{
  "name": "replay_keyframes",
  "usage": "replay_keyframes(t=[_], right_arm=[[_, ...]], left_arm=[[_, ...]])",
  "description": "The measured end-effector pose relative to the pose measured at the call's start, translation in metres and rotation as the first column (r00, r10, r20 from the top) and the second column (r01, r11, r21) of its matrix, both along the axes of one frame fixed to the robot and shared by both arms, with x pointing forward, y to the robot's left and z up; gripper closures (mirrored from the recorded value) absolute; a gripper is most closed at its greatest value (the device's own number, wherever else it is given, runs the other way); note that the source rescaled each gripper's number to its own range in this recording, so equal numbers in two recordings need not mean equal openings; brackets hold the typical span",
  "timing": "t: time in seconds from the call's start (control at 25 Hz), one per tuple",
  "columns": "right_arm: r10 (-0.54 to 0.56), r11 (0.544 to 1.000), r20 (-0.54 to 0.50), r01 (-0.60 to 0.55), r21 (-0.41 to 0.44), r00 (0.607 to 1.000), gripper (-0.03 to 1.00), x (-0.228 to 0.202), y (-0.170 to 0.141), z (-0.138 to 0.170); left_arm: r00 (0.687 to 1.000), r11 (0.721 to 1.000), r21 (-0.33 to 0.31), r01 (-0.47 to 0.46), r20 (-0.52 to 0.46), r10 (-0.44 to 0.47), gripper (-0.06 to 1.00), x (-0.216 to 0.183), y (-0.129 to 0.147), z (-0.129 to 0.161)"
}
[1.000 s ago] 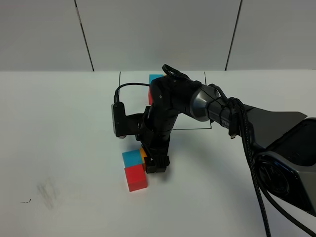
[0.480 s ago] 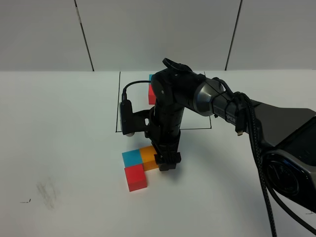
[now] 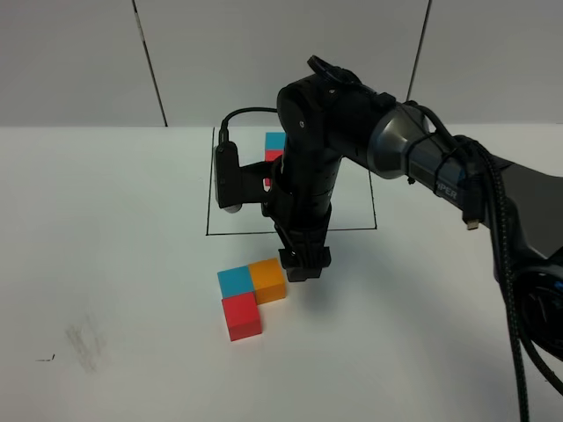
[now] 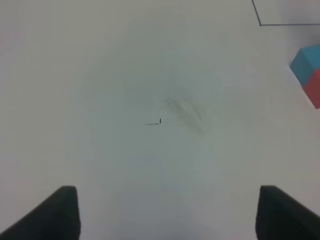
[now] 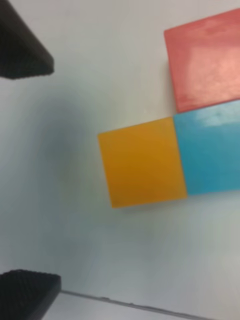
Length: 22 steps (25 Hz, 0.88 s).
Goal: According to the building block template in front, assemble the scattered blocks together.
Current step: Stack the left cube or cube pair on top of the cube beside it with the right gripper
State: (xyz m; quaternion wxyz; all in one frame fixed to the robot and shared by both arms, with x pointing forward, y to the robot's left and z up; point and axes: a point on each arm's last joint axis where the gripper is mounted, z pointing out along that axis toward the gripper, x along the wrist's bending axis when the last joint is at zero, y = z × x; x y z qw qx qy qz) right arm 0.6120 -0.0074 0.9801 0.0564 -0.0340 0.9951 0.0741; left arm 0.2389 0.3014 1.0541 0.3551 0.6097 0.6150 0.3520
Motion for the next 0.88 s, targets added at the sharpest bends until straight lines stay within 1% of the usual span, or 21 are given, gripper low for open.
replay_keyframes(t=[0.24, 0.4, 0.52, 0.64, 0.8, 0.88], right_arm=[[-0.034, 0.997, 0.098, 0.028, 0.07, 0.995, 0.36, -0.011, -0.01, 0.059], [-0.094, 0.99, 0.153, 0.076, 0.117, 0.984, 0.36, -0.02, -0.018, 0.093], [-0.147, 0.982, 0.181, 0.121, 0.147, 0.972, 0.36, -0.025, -0.025, 0.113], [-0.235, 0.962, 0.187, 0.201, 0.187, 0.954, 0.36, -0.03, -0.03, 0.128], [-0.325, 0.93, 0.173, 0.281, 0.237, 0.93, 0.36, -0.036, -0.035, 0.143], [-0.4, 0.897, 0.15, 0.352, 0.267, 0.904, 0.36, -0.038, -0.037, 0.148]], left_arm=[[1.0, 1.0, 0.0, 0.0, 0.0, 0.0, 0.36, 0.0, 0.0, 0.0], [1.0, 1.0, 0.0, 0.0, 0.0, 0.0, 0.36, 0.0, 0.0, 0.0], [1.0, 1.0, 0.0, 0.0, 0.0, 0.0, 0.36, 0.0, 0.0, 0.0], [1.0, 1.0, 0.0, 0.0, 0.0, 0.0, 0.36, 0.0, 0.0, 0.0], [1.0, 1.0, 0.0, 0.0, 0.0, 0.0, 0.36, 0.0, 0.0, 0.0], [1.0, 1.0, 0.0, 0.0, 0.0, 0.0, 0.36, 0.0, 0.0, 0.0]])
